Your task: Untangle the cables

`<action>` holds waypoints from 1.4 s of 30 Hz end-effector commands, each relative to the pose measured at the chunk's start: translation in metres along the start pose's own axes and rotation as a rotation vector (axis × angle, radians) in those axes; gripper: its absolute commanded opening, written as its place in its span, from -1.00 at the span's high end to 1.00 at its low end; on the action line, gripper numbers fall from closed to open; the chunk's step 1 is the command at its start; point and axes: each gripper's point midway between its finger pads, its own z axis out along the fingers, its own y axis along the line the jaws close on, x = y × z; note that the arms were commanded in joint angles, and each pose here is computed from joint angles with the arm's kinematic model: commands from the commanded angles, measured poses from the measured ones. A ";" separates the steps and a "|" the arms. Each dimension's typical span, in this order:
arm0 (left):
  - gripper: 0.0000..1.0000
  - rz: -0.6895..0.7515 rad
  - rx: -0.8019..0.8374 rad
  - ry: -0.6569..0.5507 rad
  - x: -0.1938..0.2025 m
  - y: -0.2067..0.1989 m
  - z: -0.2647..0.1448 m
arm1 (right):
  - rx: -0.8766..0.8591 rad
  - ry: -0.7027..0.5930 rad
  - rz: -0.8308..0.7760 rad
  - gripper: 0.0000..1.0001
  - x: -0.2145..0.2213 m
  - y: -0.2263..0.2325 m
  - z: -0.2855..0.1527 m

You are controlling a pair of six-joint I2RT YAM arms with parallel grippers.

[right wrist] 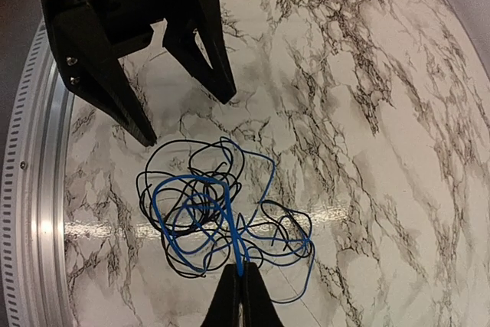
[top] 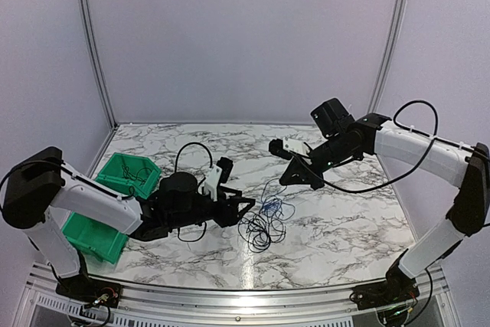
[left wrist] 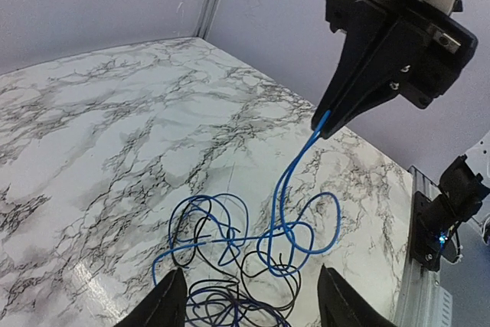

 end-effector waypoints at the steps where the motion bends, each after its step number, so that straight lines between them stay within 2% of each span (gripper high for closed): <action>1: -0.22 0.099 0.144 -0.149 -0.041 -0.035 -0.007 | -0.027 -0.028 0.004 1.00 -0.012 0.008 -0.010; 7: -0.22 0.097 0.230 -0.119 -0.037 -0.051 0.016 | -0.031 -0.045 -0.001 1.00 -0.020 0.010 -0.016; 13: -0.02 0.075 0.205 -0.117 -0.040 -0.048 0.040 | -0.047 -0.066 -0.011 1.00 -0.023 0.016 -0.021; 15: 0.17 0.077 0.210 -0.110 -0.038 -0.049 0.044 | -0.045 -0.073 -0.018 1.00 -0.024 0.018 -0.022; 20: 0.81 0.069 0.237 -0.081 -0.030 -0.052 0.049 | -0.040 -0.079 -0.026 1.00 -0.021 0.018 -0.019; 22: 0.95 0.059 0.231 -0.074 -0.027 -0.050 0.047 | -0.034 -0.082 -0.027 1.00 -0.020 0.017 -0.017; 23: 0.98 0.055 0.228 -0.076 -0.028 -0.049 0.044 | -0.024 -0.084 -0.025 0.90 -0.019 0.015 -0.015; 27: 1.00 0.051 0.212 -0.110 -0.041 -0.049 0.028 | 0.034 -0.082 -0.008 0.09 -0.001 0.004 0.002; 30: 1.00 0.029 0.147 -0.135 -0.046 -0.037 0.017 | 0.050 -0.099 -0.034 -0.67 0.008 0.003 0.012; 32: 1.00 0.000 0.078 -0.148 -0.044 -0.023 0.010 | 0.068 -0.107 -0.043 -0.95 0.011 0.000 0.017; 42: 1.00 -0.078 -0.039 -0.148 -0.025 0.006 -0.004 | -0.015 -0.094 -0.066 -0.97 0.019 0.000 0.074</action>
